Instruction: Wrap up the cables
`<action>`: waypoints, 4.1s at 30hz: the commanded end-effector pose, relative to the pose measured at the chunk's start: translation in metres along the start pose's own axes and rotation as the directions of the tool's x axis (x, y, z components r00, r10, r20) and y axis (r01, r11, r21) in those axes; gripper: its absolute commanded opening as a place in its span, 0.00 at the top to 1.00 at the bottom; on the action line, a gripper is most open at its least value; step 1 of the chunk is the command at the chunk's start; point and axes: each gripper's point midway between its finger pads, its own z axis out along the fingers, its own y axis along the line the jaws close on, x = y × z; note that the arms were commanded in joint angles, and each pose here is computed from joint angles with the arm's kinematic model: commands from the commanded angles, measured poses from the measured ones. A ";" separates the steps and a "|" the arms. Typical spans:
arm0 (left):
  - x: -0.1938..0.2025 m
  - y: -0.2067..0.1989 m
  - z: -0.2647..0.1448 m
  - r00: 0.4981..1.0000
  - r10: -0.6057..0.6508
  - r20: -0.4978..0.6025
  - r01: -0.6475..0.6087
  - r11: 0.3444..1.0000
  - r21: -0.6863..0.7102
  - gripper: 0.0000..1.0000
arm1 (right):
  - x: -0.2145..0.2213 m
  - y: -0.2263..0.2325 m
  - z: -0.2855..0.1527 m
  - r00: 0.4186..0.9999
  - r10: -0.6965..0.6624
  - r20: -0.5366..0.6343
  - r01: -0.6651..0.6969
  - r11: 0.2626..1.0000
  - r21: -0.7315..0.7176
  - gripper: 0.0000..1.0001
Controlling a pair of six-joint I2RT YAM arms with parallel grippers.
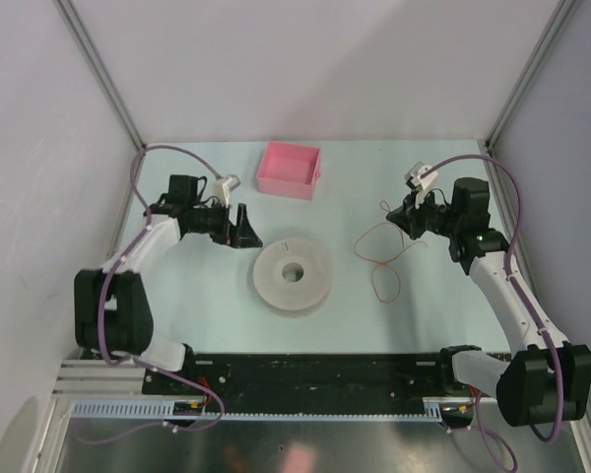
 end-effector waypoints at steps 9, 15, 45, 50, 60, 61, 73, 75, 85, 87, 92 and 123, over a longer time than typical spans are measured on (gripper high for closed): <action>0.053 0.000 0.057 0.949 -0.217 -0.228 0.284 0.901 0.327 0.15 | -0.002 0.015 -0.006 0.992 0.121 -0.040 -0.124 0.988 -0.095 1.00; 0.066 -0.012 0.066 0.930 -0.242 -0.275 0.341 0.848 0.405 0.33 | -0.005 0.006 0.002 0.987 0.148 -0.059 -0.153 0.985 -0.085 1.00; 0.068 -0.124 0.034 0.551 0.833 -0.047 -0.806 0.547 0.226 1.00 | -0.037 0.122 0.007 0.938 -0.346 -0.028 0.307 0.865 -0.398 1.00; 0.069 -0.132 0.037 0.518 0.854 -0.043 -0.828 0.513 0.226 0.98 | -0.026 0.145 0.012 0.913 -0.407 -0.015 0.354 0.812 -0.464 1.00; 0.040 -0.155 0.011 0.557 0.828 0.073 -0.824 0.539 0.177 0.13 | -0.022 0.159 0.029 0.884 -0.467 0.029 0.420 0.763 -0.492 1.00; 0.030 -0.160 0.003 0.575 0.811 0.106 -0.815 0.555 0.167 0.07 | -0.021 0.158 0.030 0.882 -0.470 0.031 0.423 0.761 -0.492 1.00; -0.054 -0.127 -0.036 0.686 0.679 0.260 -0.704 0.710 0.001 0.01 | -0.020 0.157 0.063 0.847 -0.529 0.054 0.491 0.739 -0.462 1.00; -0.060 -0.117 -0.028 0.696 0.672 0.253 -0.700 0.713 0.030 0.01 | -0.018 0.156 0.070 0.845 -0.533 0.043 0.493 0.745 -0.450 1.00; -0.024 -0.126 0.008 0.550 0.769 0.326 -0.835 0.503 0.223 0.01 | -0.003 0.148 0.092 0.850 -0.525 -0.035 0.469 0.787 -0.402 1.00; -0.013 -0.128 0.016 0.536 0.777 0.331 -0.844 0.476 0.248 0.02 | 0.000 0.149 0.094 0.850 -0.525 -0.037 0.468 0.787 -0.403 1.00; -0.005 -0.130 0.029 0.535 0.769 0.348 -0.843 0.465 0.269 0.13 | 0.004 0.154 0.096 0.861 -0.508 -0.022 0.460 0.797 -0.392 1.00; 0.002 -0.140 0.060 0.535 0.777 0.333 -0.840 0.447 0.308 0.64 | -0.016 0.173 0.107 0.877 -0.472 0.092 0.477 0.826 -0.302 1.00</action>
